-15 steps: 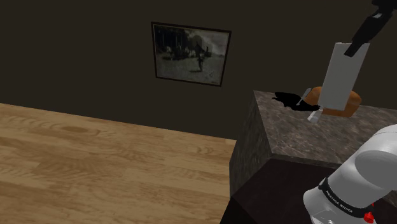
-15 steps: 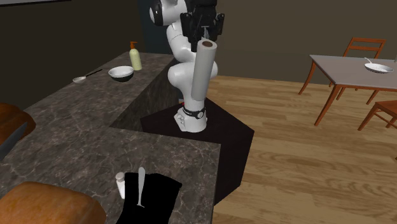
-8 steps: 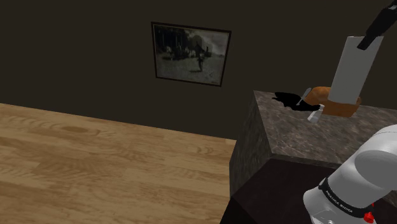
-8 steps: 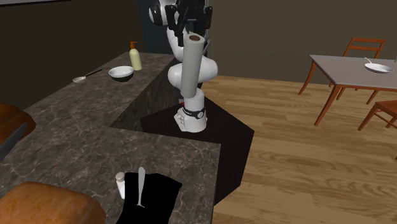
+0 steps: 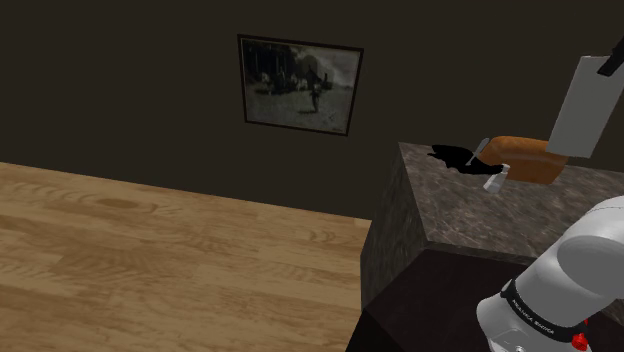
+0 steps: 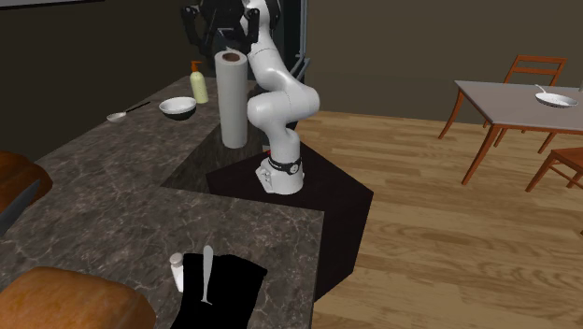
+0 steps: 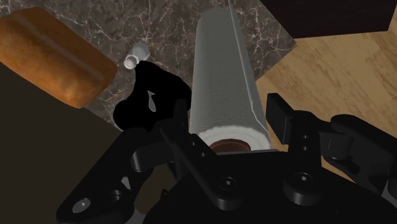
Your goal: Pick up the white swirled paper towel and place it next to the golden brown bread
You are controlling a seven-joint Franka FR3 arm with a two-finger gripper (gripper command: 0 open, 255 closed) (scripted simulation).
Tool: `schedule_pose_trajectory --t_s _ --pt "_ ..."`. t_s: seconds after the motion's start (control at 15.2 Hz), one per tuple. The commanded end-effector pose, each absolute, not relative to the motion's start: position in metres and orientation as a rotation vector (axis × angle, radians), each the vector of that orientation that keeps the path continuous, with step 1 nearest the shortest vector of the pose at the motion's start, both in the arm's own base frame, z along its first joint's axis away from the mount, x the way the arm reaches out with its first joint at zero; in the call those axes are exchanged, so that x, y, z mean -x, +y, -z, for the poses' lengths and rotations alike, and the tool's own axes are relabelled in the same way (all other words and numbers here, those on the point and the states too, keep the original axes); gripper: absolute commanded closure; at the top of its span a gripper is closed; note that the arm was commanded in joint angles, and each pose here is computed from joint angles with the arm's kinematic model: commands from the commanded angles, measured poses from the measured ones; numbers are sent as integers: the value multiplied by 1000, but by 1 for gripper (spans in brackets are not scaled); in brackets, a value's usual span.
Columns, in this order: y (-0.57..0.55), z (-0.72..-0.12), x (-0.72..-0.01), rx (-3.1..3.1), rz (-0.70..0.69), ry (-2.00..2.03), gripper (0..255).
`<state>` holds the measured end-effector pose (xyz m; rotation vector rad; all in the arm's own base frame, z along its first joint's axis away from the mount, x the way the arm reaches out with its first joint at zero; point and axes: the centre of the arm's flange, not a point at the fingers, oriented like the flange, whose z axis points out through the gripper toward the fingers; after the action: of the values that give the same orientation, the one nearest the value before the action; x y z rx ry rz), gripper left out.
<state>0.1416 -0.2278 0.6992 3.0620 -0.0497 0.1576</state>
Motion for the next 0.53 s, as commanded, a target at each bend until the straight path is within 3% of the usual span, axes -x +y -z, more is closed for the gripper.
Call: schedule_pose_trajectory --t_s 0.0,0.46 --pt "-253 -697 -132 -3061 -156 -49 255" --pt "-339 -698 -97 -3061 -156 -49 255"
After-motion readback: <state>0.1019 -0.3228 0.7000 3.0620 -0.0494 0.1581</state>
